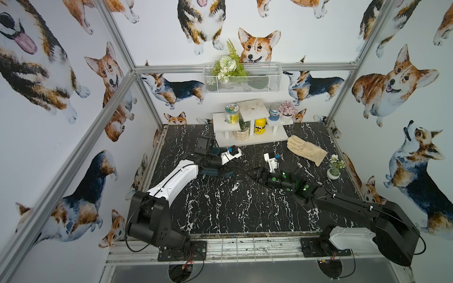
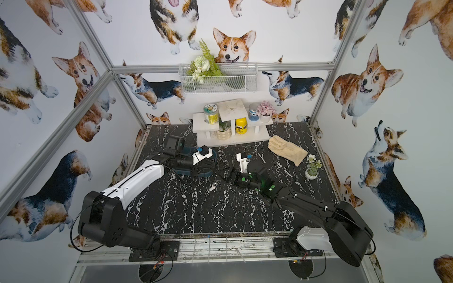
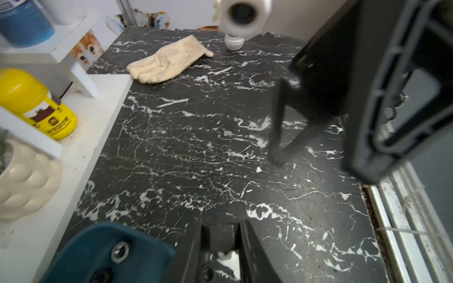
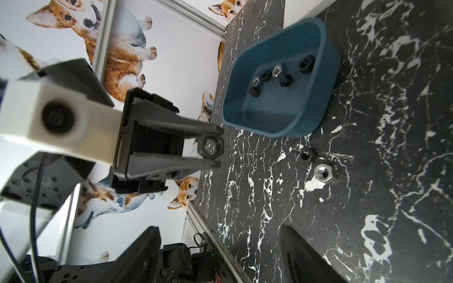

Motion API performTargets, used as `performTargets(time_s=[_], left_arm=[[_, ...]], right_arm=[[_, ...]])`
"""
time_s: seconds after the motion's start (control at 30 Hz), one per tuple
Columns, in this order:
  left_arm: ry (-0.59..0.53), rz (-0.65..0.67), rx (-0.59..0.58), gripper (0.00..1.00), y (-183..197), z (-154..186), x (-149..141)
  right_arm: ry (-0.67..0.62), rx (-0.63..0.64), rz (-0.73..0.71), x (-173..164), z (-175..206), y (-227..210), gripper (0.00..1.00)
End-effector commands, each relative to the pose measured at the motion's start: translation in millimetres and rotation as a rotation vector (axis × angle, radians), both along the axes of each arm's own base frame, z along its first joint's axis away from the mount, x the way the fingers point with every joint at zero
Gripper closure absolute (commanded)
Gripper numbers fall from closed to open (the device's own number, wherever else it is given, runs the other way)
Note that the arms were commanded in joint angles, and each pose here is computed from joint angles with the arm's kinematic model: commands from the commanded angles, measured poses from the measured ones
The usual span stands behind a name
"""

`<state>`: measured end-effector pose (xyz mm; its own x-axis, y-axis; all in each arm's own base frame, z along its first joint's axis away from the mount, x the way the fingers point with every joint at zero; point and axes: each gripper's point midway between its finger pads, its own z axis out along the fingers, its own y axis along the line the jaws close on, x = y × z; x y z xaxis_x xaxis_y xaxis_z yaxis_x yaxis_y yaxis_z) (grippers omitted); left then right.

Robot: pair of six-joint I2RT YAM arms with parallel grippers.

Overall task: Put the nuts on the desktop into the storage box
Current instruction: Pick up the nut from the center of the board, then place the nut in the storage box.

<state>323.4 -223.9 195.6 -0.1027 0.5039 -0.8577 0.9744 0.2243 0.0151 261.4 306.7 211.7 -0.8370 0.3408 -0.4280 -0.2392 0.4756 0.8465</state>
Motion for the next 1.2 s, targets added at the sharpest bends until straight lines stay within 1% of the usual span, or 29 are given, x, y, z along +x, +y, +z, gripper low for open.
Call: performTargets(time_s=[0.0, 0.1, 0.2, 0.23, 0.4, 0.5, 0.8, 0.93, 1.17], left_arm=[[0.051, 0.154, 0.101, 0.86, 34.7, -14.2, 26.8], [0.083, 0.312, 0.183, 0.86, 72.4, -29.2, 58.1], [0.088, 0.423, 0.266, 0.86, 101.6, -42.6, 80.9], [0.080, 0.470, 0.287, 0.85, 110.6, -42.6, 88.8], [0.113, 0.643, 0.427, 0.84, 144.7, -73.2, 119.1], [0.142, 0.696, 0.477, 0.84, 154.8, -89.1, 129.6], [0.194, 0.843, 0.553, 0.83, 175.5, -124.5, 154.2], [0.202, 0.887, 0.558, 0.82, 180.0, -135.2, 163.3], [0.225, 0.931, 0.555, 0.77, 182.7, -147.4, 169.2]], right_arm=[[-0.099, -0.269, -0.095, 9.1, -20.0, -17.7, 0.17], [-0.143, -0.333, -0.100, 8.5, -20.0, -13.7, 0.15], [-0.153, -0.336, -0.093, 9.3, -21.7, -9.4, 0.15], [-0.156, -0.337, -0.091, 9.5, -22.5, -8.3, 0.15], [-0.166, -0.354, -0.090, 9.9, -25.1, -4.1, 0.14], [-0.167, -0.370, -0.094, 8.6, -28.4, -3.7, 0.14], [-0.172, -0.382, -0.092, 4.9, -31.9, -1.3, 0.14], [-0.181, -0.377, -0.094, 4.2, -29.8, 0.6, 0.14], [-0.180, -0.382, -0.089, 2.5, -31.6, 1.5, 0.14]])
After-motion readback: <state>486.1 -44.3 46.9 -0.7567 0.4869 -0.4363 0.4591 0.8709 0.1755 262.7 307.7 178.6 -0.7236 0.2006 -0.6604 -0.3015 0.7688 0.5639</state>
